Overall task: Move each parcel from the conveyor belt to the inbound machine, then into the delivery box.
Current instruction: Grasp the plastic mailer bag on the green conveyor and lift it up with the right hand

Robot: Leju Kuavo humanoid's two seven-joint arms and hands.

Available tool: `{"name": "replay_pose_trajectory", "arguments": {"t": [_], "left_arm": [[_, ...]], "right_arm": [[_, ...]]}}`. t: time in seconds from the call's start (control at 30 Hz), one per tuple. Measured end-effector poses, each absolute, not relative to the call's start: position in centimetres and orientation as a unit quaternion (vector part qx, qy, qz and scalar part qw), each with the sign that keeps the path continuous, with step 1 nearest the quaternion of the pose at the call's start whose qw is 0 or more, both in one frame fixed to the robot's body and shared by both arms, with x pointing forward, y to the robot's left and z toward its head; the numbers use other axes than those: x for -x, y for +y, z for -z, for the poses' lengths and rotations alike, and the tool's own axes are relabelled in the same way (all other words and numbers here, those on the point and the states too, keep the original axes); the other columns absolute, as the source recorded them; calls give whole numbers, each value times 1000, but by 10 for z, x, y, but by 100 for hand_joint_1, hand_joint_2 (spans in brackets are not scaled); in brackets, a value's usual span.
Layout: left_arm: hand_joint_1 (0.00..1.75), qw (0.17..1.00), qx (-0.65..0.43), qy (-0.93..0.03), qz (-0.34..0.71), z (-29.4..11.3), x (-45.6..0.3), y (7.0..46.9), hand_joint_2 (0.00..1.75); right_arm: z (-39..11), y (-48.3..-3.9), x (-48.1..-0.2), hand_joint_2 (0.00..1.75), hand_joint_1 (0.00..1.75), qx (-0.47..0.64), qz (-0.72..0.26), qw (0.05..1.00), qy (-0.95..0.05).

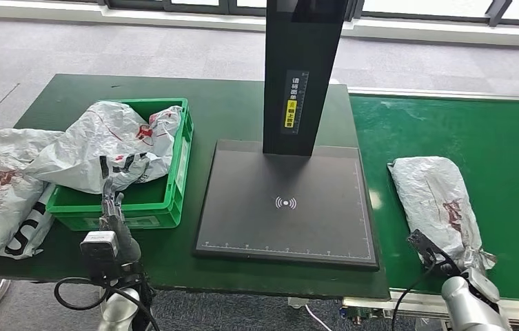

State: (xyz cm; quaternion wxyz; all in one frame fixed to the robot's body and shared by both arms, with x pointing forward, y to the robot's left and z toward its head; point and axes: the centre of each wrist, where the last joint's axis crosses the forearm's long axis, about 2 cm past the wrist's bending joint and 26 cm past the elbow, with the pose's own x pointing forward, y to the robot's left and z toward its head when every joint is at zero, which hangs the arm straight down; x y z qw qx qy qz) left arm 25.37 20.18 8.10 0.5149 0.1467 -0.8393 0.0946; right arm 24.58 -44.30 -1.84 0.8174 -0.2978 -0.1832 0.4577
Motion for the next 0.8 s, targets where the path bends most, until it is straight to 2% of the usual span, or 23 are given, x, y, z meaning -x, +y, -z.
{"name": "replay_pose_trajectory", "arguments": {"t": [0.37, 0.53, 0.8], "left_arm": [[0, 525, -150, -832, -100, -76, -247, 202, 0], [0, 527, -161, -828, -108, -73, -231, 206, 0], [0, 523, -169, -827, -116, -75, -220, 211, 0]], "right_arm": [[13, -448, -251, 175, 175, 317, -490, 781, -222], [9, -425, -267, 175, 175, 378, -493, 728, -290], [4, -399, -283, 175, 175, 378, -499, 707, -328]]}}
